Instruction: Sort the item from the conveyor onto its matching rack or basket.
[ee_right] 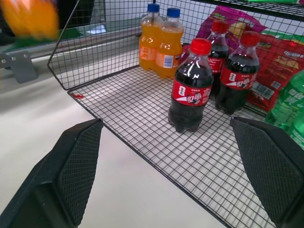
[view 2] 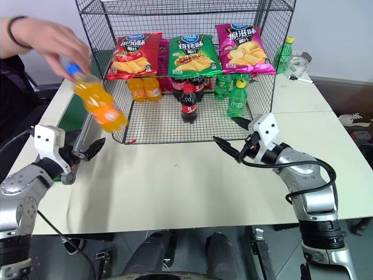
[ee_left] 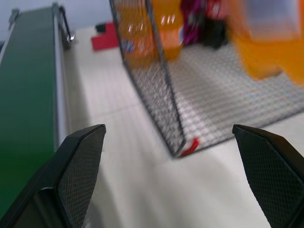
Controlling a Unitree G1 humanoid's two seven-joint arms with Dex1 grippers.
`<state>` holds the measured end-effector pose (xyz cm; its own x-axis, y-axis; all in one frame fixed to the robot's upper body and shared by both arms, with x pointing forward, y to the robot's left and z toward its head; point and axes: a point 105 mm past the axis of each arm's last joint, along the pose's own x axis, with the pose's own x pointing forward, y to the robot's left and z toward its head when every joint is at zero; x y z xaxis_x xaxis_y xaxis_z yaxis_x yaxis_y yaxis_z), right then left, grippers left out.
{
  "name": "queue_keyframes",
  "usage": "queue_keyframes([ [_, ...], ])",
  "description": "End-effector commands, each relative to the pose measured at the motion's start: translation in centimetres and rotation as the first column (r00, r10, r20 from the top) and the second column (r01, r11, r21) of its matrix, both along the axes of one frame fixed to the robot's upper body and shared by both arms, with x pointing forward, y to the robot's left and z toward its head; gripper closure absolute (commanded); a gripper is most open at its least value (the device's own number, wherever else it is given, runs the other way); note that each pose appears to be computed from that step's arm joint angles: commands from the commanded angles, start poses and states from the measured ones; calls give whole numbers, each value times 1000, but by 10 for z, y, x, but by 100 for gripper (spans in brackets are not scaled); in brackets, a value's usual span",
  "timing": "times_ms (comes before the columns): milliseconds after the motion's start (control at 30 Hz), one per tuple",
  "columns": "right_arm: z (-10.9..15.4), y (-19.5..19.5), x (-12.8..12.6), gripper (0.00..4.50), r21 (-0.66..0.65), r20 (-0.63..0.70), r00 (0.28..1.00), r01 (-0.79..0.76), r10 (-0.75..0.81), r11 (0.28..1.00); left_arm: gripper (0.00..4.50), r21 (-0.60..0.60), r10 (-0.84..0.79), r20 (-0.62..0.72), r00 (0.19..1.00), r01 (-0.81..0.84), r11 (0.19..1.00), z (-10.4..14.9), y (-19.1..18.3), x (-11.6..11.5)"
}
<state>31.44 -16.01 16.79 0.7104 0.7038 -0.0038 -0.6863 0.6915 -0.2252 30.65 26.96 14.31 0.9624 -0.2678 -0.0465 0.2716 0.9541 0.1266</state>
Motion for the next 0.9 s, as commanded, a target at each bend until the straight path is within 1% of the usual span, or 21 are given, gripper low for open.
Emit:
queue_keyframes([
  [33,13,4,-1,0,9,52,999,-15,15,1000,4,26,4,69,998,-5,1000,16,5,-5],
  [167,13,7,0,0,13,54,998,-21,20,1000,4,20,9,82,997,-11,1000,16,8,-9],
  [400,14,11,1,0,19,56,998,-33,32,999,4,2,95,92,991,-96,995,18,23,-9],
  [533,14,16,1,0,27,58,997,-49,47,998,4,-12,217,114,969,-217,976,21,44,-7],
  [633,14,20,0,0,33,59,997,-59,57,998,4,-53,316,127,940,-312,949,23,63,-7],
  [767,14,27,-1,0,43,61,995,-76,74,996,4,-96,394,141,908,-383,919,25,76,-8],
  [900,14,36,-3,0,56,61,994,-98,94,994,4,-137,432,142,891,-414,900,24,85,-9],
])
